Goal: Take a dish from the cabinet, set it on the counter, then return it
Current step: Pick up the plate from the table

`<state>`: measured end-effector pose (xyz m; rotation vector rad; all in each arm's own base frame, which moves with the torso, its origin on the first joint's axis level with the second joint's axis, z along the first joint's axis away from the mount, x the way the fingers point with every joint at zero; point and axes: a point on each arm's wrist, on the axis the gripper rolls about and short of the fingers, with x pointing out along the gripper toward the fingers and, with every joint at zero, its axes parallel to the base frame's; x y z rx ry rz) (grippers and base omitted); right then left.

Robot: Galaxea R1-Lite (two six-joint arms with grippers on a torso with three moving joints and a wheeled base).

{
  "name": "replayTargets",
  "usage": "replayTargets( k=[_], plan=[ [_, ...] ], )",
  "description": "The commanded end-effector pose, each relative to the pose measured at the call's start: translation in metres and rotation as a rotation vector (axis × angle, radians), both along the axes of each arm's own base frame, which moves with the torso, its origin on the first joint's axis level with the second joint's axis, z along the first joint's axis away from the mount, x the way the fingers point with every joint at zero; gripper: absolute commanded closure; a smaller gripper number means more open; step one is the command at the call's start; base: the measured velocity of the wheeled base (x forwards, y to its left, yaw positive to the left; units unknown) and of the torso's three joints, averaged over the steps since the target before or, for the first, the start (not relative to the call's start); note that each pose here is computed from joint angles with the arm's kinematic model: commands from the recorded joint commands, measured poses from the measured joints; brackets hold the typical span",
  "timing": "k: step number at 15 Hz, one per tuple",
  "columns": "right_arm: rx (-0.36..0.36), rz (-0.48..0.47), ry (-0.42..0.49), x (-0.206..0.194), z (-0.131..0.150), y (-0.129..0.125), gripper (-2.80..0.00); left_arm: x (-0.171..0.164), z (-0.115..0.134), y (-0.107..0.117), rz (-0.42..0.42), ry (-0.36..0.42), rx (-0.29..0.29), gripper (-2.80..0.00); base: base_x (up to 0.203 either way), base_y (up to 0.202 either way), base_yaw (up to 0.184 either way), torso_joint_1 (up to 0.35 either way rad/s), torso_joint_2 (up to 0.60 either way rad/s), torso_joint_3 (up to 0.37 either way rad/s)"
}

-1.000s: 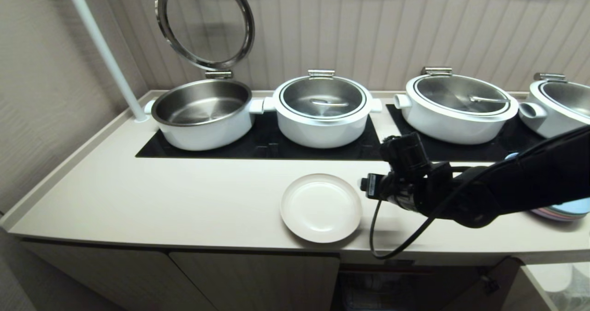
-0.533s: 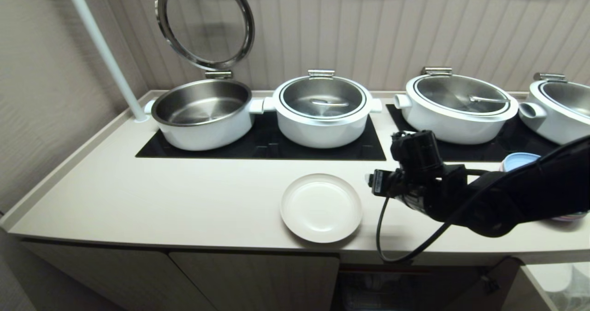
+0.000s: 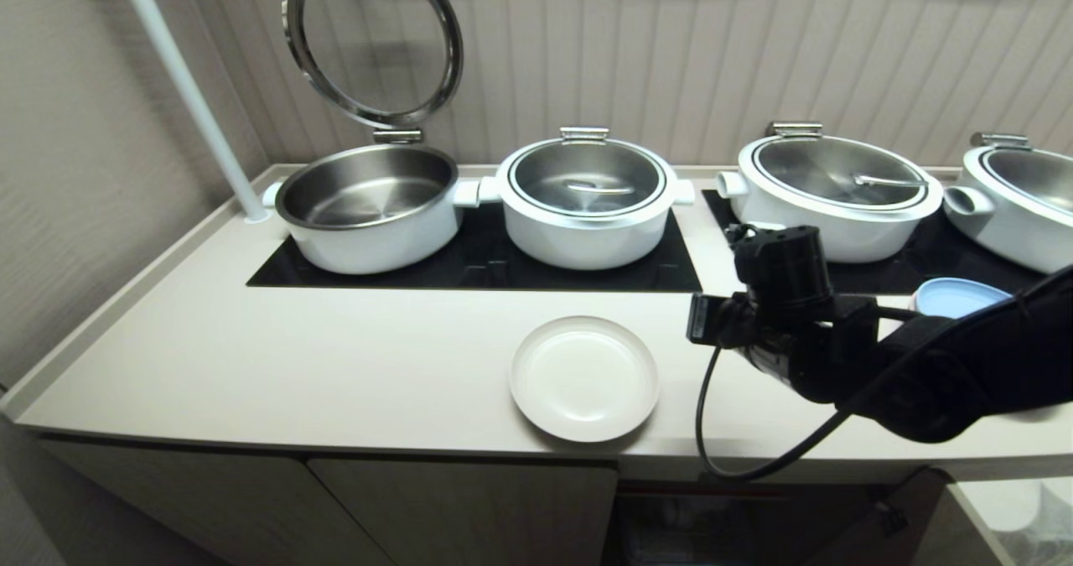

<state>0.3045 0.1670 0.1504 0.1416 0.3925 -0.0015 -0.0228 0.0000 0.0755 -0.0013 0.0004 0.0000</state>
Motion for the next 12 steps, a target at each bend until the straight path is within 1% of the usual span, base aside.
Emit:
replayTargets(
  k=[1, 5, 9, 12],
  plan=[
    [0.001, -0.021, -0.021, -0.004, 0.006, -0.004, 0.00, 0.000, 0.000, 0.000, 0.000, 0.000, 0.000, 0.00, 0.000, 0.000, 0.000, 0.000, 0.00, 0.000],
    [-0.047, -0.056, -0.037, -0.010, 0.015, -0.022, 0.00, 0.000, 0.000, 0.000, 0.000, 0.000, 0.000, 0.00, 0.000, 0.000, 0.000, 0.000, 0.00, 0.000],
    [-0.152, -0.117, -0.018, -0.012, 0.013, -0.060, 0.00, 0.000, 0.000, 0.000, 0.000, 0.000, 0.000, 0.00, 0.000, 0.000, 0.000, 0.000, 0.00, 0.000],
    [-0.219, -0.147, -0.039, -0.023, 0.011, -0.084, 0.00, 0.000, 0.000, 0.000, 0.000, 0.000, 0.000, 0.00, 0.000, 0.000, 0.000, 0.000, 0.00, 0.000]
  ],
)
